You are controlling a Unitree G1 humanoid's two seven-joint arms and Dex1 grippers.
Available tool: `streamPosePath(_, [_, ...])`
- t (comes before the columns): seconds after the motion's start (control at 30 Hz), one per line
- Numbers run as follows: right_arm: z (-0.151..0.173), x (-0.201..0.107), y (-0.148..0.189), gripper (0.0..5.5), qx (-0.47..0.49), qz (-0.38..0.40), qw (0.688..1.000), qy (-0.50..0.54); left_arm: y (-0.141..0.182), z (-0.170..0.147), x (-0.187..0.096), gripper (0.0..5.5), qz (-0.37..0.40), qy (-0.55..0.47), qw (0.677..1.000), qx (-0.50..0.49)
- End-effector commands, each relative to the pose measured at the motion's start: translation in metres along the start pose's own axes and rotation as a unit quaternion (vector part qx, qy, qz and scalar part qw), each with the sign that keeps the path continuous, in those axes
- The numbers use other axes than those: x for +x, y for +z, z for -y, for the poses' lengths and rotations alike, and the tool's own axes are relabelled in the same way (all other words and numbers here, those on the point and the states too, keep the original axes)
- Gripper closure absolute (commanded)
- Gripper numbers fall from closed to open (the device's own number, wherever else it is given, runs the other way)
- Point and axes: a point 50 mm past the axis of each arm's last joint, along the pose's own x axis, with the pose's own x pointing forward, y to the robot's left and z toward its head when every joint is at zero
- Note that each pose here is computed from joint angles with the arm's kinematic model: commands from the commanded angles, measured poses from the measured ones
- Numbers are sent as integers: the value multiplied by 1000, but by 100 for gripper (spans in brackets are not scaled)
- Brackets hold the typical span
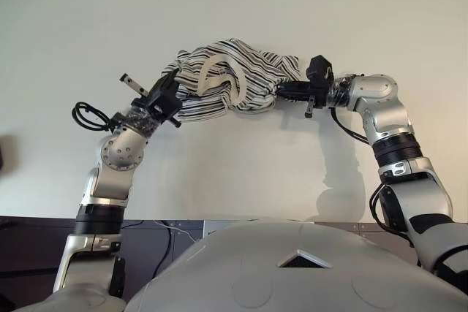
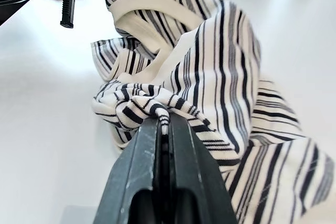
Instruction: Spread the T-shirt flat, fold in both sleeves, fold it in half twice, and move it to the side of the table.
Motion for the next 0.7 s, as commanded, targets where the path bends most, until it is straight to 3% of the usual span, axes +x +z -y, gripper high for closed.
streamPosePath(0.03, [25, -13, 37, 540, -6, 46, 997, -67, 3, -19, 23, 538, 12, 28, 999, -41])
streamPosePath(0.27, [58, -19, 81, 540, 4, 85, 988, -129, 6, -46, 46, 538, 12, 57, 993, -106])
streamPosePath(0.47, [77, -26, 105, 540, -13, 68, 987, -145, 26, -80, 65, 538, 47, 50, 985, -157])
streamPosePath(0.6, [68, -45, 82, 540, -33, -14, 996, -76, 37, -90, 74, 538, 59, 33, 979, -194])
streamPosePath(0.7, [49, -68, 60, 540, -41, -71, 997, -10, 47, -75, 67, 538, 75, -4, 972, -222])
